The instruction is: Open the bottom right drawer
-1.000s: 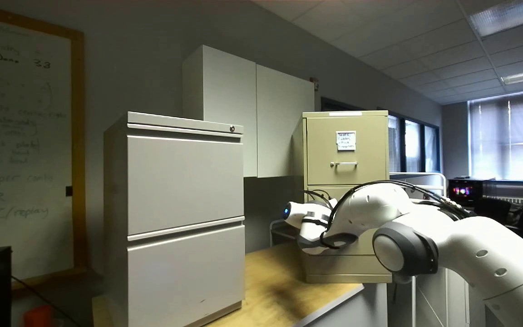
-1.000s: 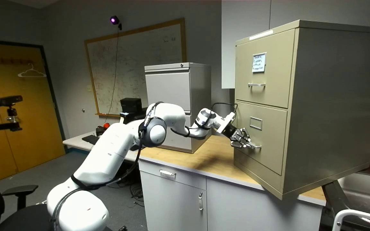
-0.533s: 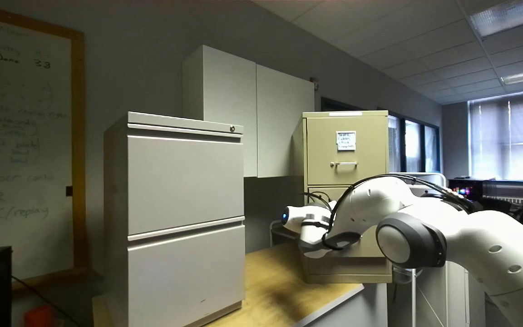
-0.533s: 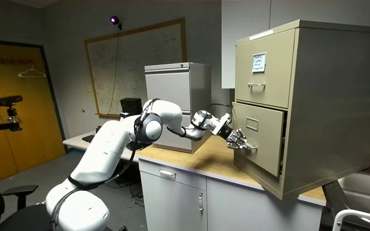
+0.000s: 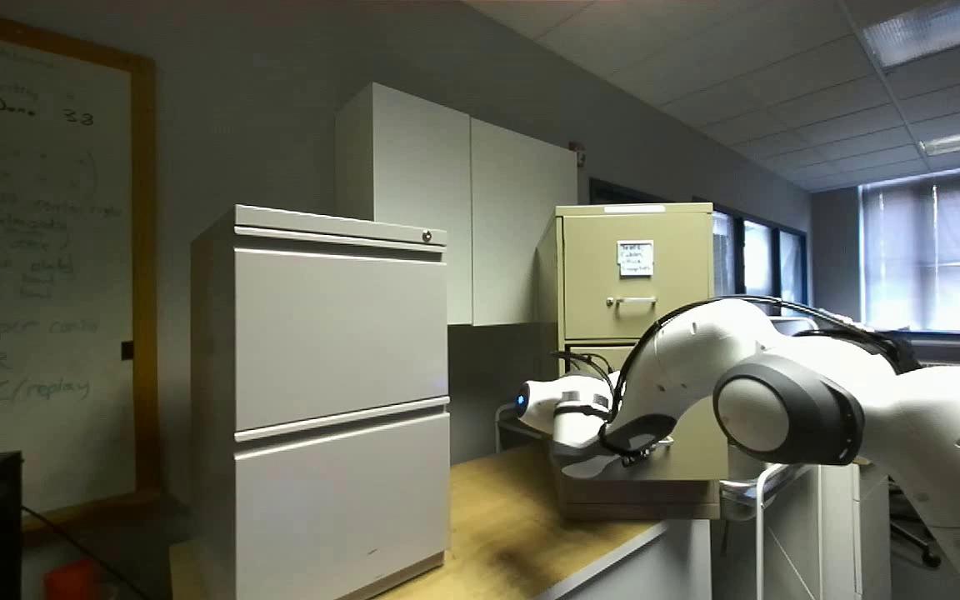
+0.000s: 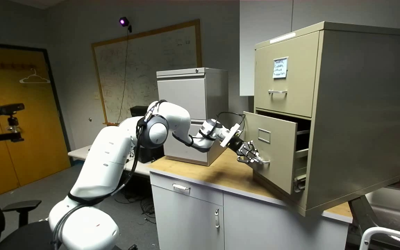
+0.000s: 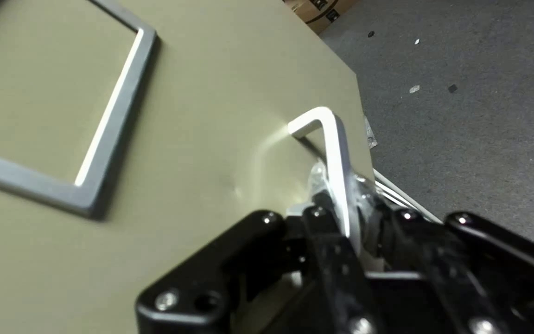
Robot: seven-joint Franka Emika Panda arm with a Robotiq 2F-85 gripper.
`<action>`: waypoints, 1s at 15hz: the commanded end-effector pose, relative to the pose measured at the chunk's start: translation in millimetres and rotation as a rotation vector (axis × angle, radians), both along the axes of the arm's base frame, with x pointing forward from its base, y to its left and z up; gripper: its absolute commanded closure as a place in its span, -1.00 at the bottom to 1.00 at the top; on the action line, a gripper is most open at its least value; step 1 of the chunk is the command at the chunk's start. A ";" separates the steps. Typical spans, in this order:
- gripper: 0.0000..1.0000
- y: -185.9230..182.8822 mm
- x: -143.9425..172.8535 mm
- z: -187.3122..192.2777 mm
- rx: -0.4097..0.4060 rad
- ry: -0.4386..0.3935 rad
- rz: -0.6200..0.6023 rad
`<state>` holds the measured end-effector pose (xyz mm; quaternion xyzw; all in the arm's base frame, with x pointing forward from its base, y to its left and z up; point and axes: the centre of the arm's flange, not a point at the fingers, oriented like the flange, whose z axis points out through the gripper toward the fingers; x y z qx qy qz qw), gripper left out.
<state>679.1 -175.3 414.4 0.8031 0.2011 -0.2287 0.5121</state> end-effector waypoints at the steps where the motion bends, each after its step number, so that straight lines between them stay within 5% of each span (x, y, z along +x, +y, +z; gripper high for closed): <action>1: 0.93 11.7 -76.2 -21.8 0.045 0.091 -0.112; 15: 0.93 70.9 -175.2 -22.3 0.057 0.098 -0.094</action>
